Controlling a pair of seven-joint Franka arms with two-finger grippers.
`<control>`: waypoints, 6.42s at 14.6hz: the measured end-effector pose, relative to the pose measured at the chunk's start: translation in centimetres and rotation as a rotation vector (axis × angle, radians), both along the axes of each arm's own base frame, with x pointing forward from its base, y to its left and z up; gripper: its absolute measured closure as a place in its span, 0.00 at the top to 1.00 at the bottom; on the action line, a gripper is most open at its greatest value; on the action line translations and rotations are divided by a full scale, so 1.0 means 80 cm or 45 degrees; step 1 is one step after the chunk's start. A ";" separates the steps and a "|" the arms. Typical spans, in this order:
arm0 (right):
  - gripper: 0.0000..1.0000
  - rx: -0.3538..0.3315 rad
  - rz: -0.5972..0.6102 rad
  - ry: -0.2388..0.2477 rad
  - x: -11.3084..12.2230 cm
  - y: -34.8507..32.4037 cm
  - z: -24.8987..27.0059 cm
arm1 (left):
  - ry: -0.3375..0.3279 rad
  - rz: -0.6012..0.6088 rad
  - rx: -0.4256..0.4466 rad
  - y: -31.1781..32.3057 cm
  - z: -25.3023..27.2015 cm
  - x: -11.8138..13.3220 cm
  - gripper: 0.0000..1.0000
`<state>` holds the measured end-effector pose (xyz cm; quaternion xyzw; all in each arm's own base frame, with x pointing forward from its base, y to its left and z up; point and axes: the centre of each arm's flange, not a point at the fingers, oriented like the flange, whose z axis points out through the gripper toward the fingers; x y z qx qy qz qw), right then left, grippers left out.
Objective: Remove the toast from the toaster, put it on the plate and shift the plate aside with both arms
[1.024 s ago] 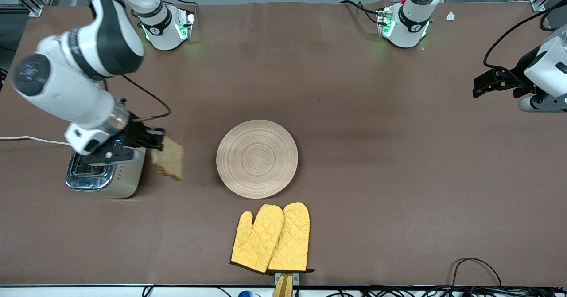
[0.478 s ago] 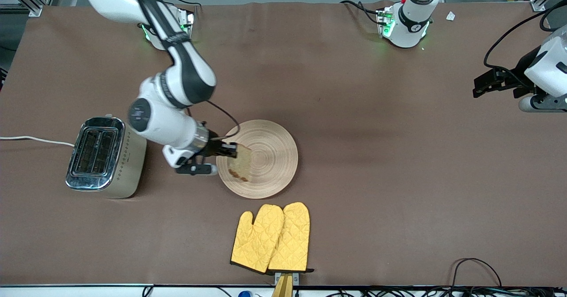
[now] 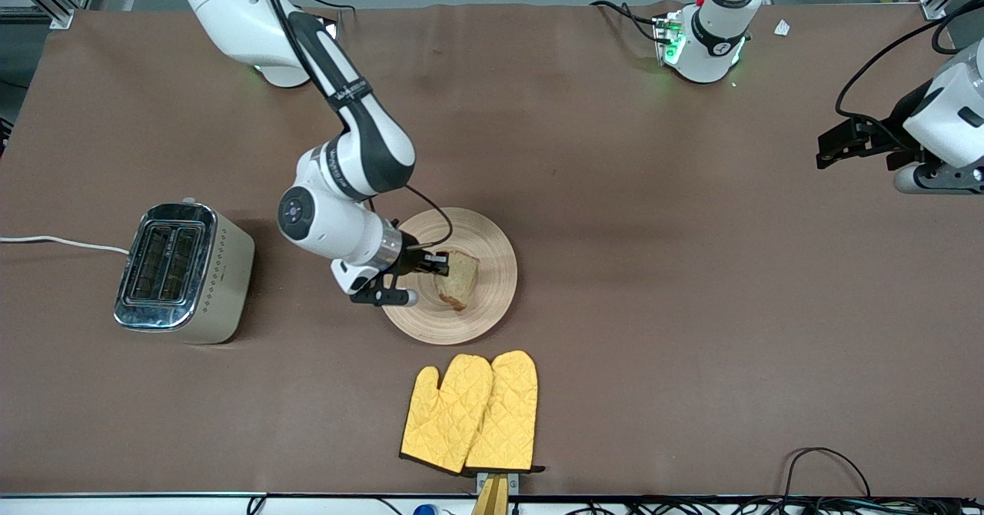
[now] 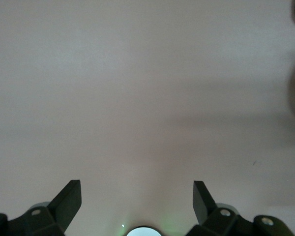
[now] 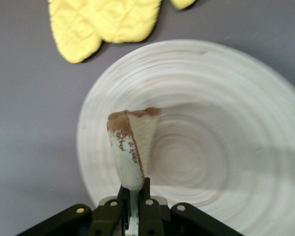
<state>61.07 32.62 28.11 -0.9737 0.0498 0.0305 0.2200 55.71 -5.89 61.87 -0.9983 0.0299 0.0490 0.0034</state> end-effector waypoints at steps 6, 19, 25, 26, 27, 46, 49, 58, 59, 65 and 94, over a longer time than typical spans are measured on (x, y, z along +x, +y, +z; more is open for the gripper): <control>0.10 -0.083 0.054 0.074 0.010 -0.102 -0.054 | 0.009 -0.017 -0.001 -0.009 -0.005 0.001 1.00; 0.91 -0.198 0.059 0.183 0.008 -0.178 -0.040 | 0.035 -0.018 -0.018 -0.011 -0.018 0.007 1.00; 1.00 -0.327 -0.006 0.134 0.014 -0.298 0.062 | 0.037 -0.040 -0.423 -0.058 -0.112 0.073 1.00; 1.00 -0.336 -0.025 0.134 0.014 -0.327 0.083 | 0.028 -0.076 -0.463 -0.075 -0.140 0.087 1.00; 1.00 -0.348 -0.029 0.125 0.014 -0.355 0.103 | 0.019 -0.130 -0.501 -0.098 -0.168 0.099 1.00; 1.00 -0.531 0.041 -0.063 -0.105 -0.483 0.401 | 0.147 0.044 -1.076 -0.383 -0.546 0.070 0.56; 1.00 -0.542 0.055 -0.071 -0.104 -0.456 0.408 | 0.153 0.068 -1.071 -0.393 -0.567 0.062 0.51; 1.00 -0.595 0.052 -0.091 -0.103 -0.442 0.432 | 0.148 0.083 -1.085 -0.397 -0.579 0.059 0.12; 1.00 -0.600 0.050 -0.080 -0.101 -0.444 0.429 | 0.147 0.082 -1.088 -0.398 -0.578 0.059 0.11; 1.00 -0.612 0.055 -0.069 -0.092 -0.440 0.428 | 0.107 0.061 -1.128 -0.410 -0.544 0.065 0.11; 1.00 -0.581 0.020 -0.062 -0.092 -0.454 0.428 | -0.135 0.166 -1.263 0.314 -0.541 0.123 0.10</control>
